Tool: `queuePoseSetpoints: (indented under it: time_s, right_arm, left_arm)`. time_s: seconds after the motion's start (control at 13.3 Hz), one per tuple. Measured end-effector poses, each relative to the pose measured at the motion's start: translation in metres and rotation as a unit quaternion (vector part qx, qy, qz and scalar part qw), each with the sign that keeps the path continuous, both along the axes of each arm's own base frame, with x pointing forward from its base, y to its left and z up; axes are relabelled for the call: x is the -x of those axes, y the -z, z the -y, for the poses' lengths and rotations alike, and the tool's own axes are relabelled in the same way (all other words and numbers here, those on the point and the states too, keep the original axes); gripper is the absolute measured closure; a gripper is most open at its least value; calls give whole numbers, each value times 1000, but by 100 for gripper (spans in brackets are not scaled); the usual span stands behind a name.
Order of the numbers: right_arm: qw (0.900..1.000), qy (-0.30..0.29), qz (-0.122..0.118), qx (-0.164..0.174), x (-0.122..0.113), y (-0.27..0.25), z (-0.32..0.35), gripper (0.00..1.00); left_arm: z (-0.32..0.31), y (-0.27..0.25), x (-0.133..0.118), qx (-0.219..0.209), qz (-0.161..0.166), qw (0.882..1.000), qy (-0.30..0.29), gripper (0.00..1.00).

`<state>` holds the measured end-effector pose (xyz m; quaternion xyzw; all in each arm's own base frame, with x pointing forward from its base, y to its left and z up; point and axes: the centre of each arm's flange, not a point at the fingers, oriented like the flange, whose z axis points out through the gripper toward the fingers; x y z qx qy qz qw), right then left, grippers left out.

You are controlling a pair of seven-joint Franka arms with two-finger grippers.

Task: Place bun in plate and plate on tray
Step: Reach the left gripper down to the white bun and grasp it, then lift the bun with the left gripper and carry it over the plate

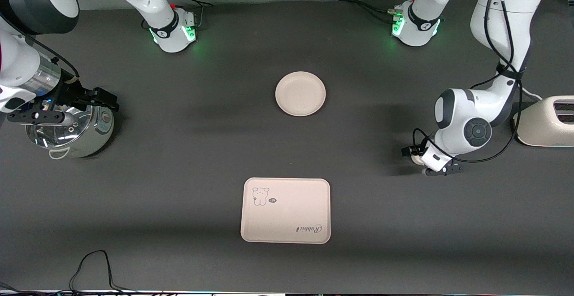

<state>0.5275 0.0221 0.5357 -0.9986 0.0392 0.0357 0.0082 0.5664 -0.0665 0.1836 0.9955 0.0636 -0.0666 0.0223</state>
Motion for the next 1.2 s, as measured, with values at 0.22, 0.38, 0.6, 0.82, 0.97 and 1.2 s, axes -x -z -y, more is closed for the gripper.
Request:
queuePoseSetpoints:
  time_s: [0.22,0.38,0.6,0.82,0.97,1.2]
  right_arm:
    - [1000,-2,5,0,-1,4,-3,0]
    - [1000,-7,1,0,0,9,-8,0]
    - [1000,-10,-6,-6,2,17,-16,0]
    - [1000,-13,-10,-11,4,25,-22,0]
    - [1000,-17,-9,-13,5,32,-28,0]
    - [999,-6,-11,-31,7,38,-43,0]
  left_arm:
    - [1,2,0,0,1,1000,0,37]
    - [2,1,0,0,1,1000,2,60]
    - [2,-5,-2,1,1,1000,2,83]
    - [4,-46,-4,1,-9,1000,5,83]
    - [4,-95,-3,1,-11,1000,9,83]
    - [6,-175,10,1,-26,1000,16,78]
